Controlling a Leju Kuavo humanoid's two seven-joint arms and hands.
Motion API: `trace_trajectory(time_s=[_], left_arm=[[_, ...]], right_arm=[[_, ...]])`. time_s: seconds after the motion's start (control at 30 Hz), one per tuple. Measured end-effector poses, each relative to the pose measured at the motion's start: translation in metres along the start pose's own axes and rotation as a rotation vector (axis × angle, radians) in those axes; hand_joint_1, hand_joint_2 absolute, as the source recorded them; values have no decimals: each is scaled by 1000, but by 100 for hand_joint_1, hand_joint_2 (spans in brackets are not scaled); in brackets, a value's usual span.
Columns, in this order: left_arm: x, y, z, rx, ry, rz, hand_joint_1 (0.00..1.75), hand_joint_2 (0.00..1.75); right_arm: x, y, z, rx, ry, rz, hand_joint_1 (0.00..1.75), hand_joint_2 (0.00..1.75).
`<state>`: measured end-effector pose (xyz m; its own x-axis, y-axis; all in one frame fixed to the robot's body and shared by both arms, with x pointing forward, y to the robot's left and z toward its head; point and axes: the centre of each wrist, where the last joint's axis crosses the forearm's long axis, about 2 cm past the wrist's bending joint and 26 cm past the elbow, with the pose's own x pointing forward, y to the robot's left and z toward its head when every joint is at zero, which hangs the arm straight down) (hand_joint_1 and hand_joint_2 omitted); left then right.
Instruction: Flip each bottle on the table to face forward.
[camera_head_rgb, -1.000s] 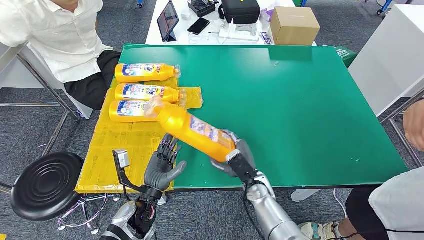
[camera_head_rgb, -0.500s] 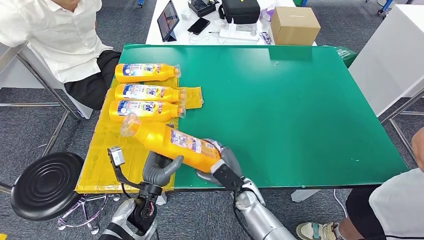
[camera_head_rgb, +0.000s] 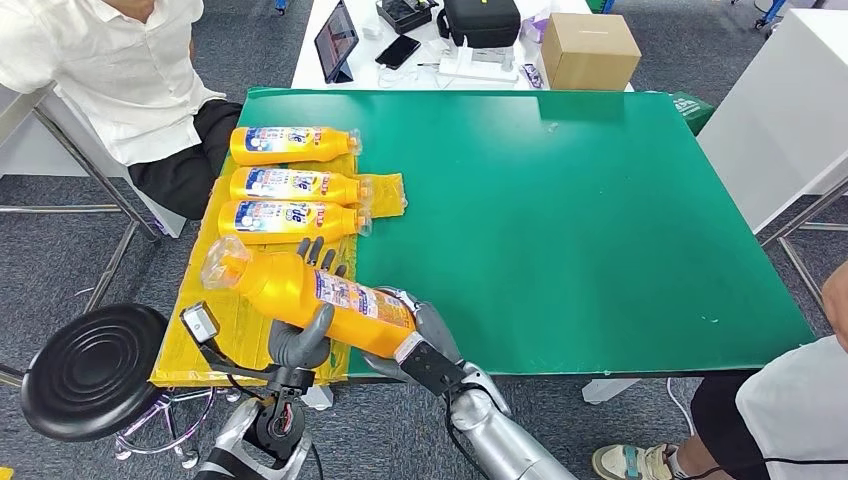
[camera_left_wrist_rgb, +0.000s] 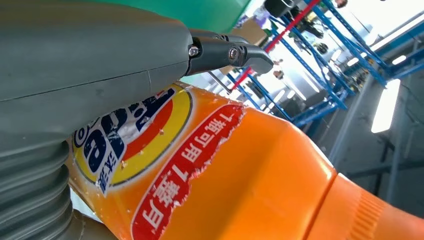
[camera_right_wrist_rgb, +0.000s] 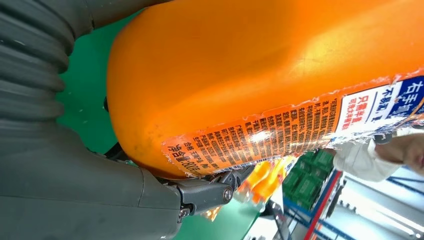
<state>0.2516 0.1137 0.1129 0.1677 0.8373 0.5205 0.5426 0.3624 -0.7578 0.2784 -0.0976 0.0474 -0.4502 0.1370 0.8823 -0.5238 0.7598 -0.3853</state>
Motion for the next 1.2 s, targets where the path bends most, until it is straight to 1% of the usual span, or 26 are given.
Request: trace_trajectory(time_s=[0.2, 0.33, 0.77, 0.87, 0.9, 0.97, 1.0, 1.03, 1.1, 1.2], left_arm=[[0, 1, 1, -9, -7, 3, 0, 175], [1, 1, 2, -35, -27, -3, 175, 175], [1, 2, 3, -63, -43, -26, 175, 175], [3, 3, 3, -64, -41, -49, 175, 175], [3, 3, 3, -65, -40, -57, 175, 175], [4, 4, 3, -67, -38, -71, 175, 175], [4, 4, 3, -67, -34, -80, 175, 175], [5, 5, 2, -65, -29, -93, 175, 175], [8, 6, -1, -49, -4, -147, 175, 175], [12, 10, -7, -11, 44, -255, 175, 175]], right_arm=[[1, 1, -1, 9, -3, -11, 175, 175], [2, 1, -4, 23, -10, -29, 175, 175], [3, 3, -4, 33, -12, -49, 174, 175], [3, 4, -4, 36, -13, -49, 168, 175], [3, 4, -4, 37, -13, -49, 152, 175], [3, 4, -4, 37, -13, -48, 70, 175], [3, 4, -4, 36, -13, -47, 29, 131], [3, 4, -4, 36, -12, -44, 2, 87], [2, 6, -2, 33, -10, -25, 0, 0], [2, 11, 2, 27, -9, 22, 0, 0]])
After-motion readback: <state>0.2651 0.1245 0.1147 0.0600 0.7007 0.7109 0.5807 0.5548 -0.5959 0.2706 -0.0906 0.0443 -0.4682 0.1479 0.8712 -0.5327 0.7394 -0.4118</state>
